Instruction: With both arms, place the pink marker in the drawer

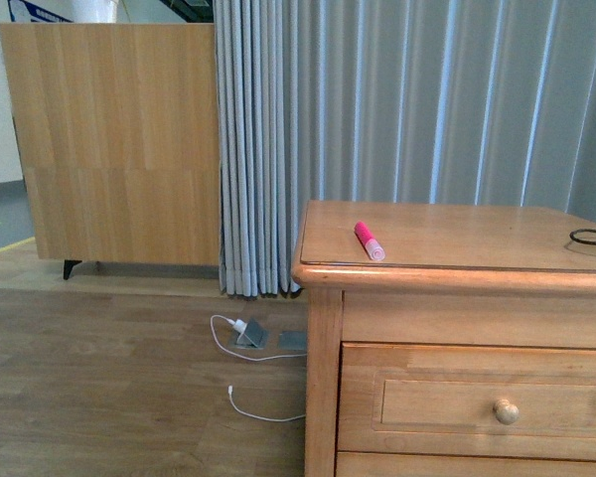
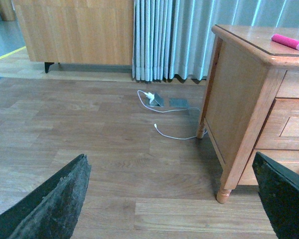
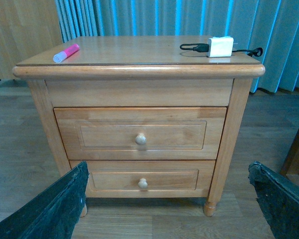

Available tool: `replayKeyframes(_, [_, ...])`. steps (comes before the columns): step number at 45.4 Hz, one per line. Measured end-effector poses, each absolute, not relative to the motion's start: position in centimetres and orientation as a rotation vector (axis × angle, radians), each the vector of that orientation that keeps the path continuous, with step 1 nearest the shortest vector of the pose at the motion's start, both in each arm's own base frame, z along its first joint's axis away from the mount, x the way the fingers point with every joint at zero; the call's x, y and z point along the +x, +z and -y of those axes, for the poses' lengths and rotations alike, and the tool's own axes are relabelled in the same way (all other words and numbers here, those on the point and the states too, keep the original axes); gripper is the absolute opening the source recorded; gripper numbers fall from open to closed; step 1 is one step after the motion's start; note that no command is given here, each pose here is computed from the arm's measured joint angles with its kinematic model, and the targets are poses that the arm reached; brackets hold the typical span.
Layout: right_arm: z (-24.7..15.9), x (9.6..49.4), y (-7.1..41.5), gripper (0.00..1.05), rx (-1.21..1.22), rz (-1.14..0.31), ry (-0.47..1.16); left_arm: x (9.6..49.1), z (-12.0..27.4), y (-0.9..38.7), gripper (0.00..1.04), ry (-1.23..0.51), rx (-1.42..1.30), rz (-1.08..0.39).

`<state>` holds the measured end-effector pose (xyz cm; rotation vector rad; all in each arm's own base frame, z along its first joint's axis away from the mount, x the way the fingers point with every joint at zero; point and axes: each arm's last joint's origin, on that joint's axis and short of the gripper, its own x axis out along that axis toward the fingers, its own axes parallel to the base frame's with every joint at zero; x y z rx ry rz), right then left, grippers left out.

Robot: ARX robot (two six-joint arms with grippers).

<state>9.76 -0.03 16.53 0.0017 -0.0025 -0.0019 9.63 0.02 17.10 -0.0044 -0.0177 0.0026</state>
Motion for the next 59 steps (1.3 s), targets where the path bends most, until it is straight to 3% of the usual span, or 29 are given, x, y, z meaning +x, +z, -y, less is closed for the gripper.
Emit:
replayKeyframes(30, [0.0, 9.8, 16.5, 0.96, 0.001, 0.002, -0.002, 9.6, 0.0, 17.1, 0.99, 0.003, -0.004, 0.018])
replayKeyframes(37, [-0.2, 10.0, 15.9, 0.96, 0.011, -0.199, -0.012, 9.6, 0.0, 17.1, 0.99, 0.003, -0.004, 0.018])
replayKeyframes(42, [-0.6, 10.5, 15.7, 0.96, 0.017, -0.243, 0.011, 9.6, 0.0, 17.1, 0.99, 0.003, -0.004, 0.018])
replayKeyframes(51, [-2.3, 14.6, 17.8, 0.96, 0.046, -0.259, 0.082, 9.6, 0.0, 17.1, 0.99, 0.003, -0.004, 0.018])
replayKeyframes(59, [-4.5, 21.5, 16.8, 0.96, 0.026, -0.383, 0.135, 9.6, 0.0, 17.1, 0.99, 0.003, -0.004, 0.018])
